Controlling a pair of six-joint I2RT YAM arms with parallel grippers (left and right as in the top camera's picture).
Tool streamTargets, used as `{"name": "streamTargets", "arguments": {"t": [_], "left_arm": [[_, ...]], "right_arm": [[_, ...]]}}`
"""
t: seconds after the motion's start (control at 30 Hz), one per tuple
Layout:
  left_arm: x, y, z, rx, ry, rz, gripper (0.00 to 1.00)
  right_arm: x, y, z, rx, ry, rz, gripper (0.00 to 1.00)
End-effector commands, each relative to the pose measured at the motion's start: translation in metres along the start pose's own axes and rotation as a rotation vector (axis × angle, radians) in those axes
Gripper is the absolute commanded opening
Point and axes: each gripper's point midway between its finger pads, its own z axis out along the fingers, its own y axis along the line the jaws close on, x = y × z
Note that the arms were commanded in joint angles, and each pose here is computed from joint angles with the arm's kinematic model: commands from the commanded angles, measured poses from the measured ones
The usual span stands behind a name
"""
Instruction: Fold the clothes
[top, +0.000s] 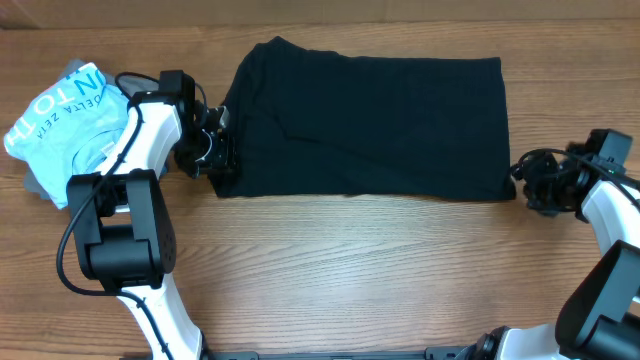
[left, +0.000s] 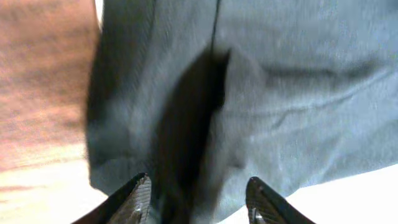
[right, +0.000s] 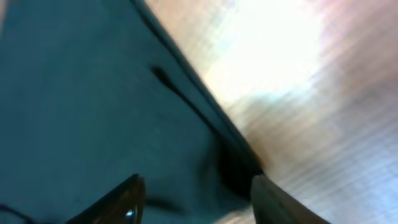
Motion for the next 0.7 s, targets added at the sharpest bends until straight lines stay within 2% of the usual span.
{"name": "streamTargets", "arguments": {"t": [0.0,0.13,0.4,0.53,0.6,0.67], "left_arm": [[0.008,-0.006,0.000,0.040,0.036,-0.001,0.56],[0.019,-0.007,0.000,0.043,0.079,0.003,0.61],[0.017,-0.005,0.000,0.033,0.070,0.010,0.61],[0.016,-0.005,0.000,0.032,0.066,0.011,0.62],[0.016,-0.005,0.000,0.032,0.067,0.012,0.62],[0.015,-0.005,0.000,0.032,0.064,0.012,0.62]], "right_arm": [[0.000,0.023,0.002,-0.097,0.000,-0.130,0.58],[0.001,0.034,0.009,-0.102,-0.013,-0.199,0.59],[-0.002,0.018,0.058,-0.003,-0.021,-0.237,0.62],[-0.004,0.016,0.067,-0.004,-0.023,-0.262,0.63],[-0.006,0.017,0.066,-0.009,-0.031,-0.265,0.62],[-0.008,0.019,0.066,-0.014,-0.039,-0.268,0.57]]}}
